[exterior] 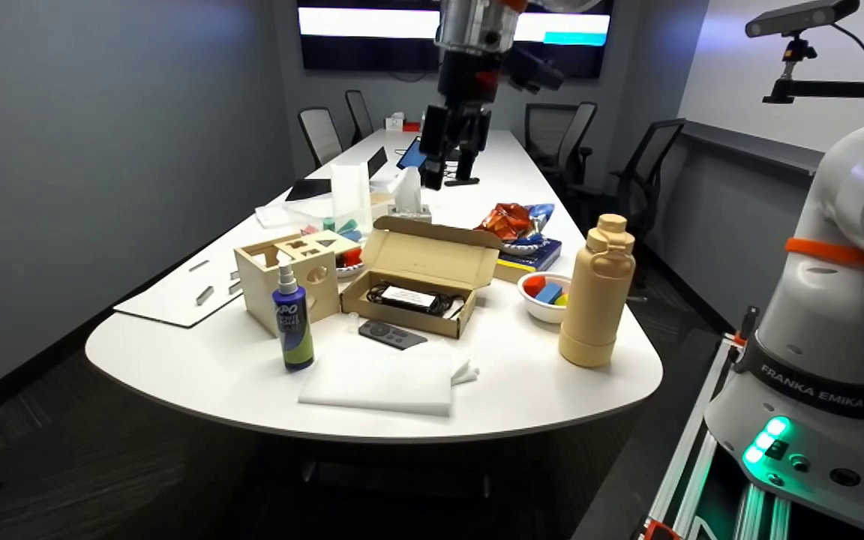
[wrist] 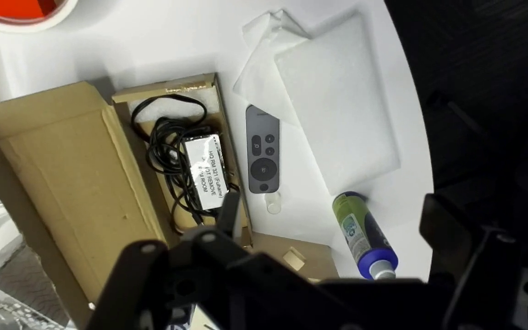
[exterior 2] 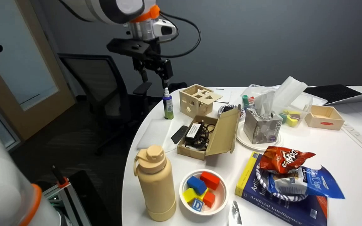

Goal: Click on the remote

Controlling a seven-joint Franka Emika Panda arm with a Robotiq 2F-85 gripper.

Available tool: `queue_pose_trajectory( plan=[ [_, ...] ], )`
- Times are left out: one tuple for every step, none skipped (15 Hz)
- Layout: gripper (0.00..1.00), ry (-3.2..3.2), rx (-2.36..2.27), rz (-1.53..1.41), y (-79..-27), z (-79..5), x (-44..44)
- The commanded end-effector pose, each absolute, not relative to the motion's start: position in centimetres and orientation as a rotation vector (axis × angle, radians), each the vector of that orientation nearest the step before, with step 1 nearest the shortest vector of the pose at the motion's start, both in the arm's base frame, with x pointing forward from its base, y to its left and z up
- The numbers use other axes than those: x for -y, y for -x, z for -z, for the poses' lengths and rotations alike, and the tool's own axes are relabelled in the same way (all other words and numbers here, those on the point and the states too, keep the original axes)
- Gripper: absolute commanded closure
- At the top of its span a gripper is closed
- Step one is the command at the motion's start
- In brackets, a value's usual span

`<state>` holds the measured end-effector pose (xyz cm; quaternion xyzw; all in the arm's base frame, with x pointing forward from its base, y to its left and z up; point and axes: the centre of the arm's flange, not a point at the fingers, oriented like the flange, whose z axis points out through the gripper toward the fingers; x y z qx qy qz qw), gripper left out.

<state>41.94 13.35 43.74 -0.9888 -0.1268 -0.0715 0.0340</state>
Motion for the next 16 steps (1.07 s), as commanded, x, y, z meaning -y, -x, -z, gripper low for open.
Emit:
queue_pose_trajectory(
  plan=[
    [0.00, 3.071, 0.400, 0.239, -47.5, -39.1, -15.8],
    [0.00, 3.068, 0.397, 0.243, -48.5, -37.9, -16.2],
    [0.00, 3.070, 0.393, 0.244, -49.3, -36.9, -16.5],
    [0.00, 3.073, 0.386, 0.234, -50.1, -35.7, -16.7],
    [0.00, 3.073, 0.379, 0.216, -50.8, -34.7, -16.9],
    [0.25, 3.075, 0.373, 0.202, -51.5, -33.8, -17.0],
    [0.27, 3.075, 0.370, 0.188, -52.0, -33.0, -17.3],
    [0.34, 3.077, 0.367, 0.176, -52.4, -32.4, -17.6],
    [0.44, 3.080, 0.363, 0.165, -52.9, -31.7, -17.7],
    [0.51, 3.081, 0.362, 0.156, -53.3, -30.9, -17.8],
    [0.60, 3.082, 0.357, 0.141, -53.8, -30.1, -17.8],
    [0.67, 3.078, 0.354, 0.126, -54.2, -29.4, -17.7],
    [0.73, 3.079, 0.349, 0.113, -54.5, -28.7, -17.7],
    [0.83, 3.077, 0.343, 0.093, -54.7, -28.0, -17.6],
    [0.90, 3.075, 0.335, 0.080, -54.9, -27.3, -17.5],
    [0.98, 3.077, 0.328, 0.068, -54.9, -26.6, -17.3]
  ],
)
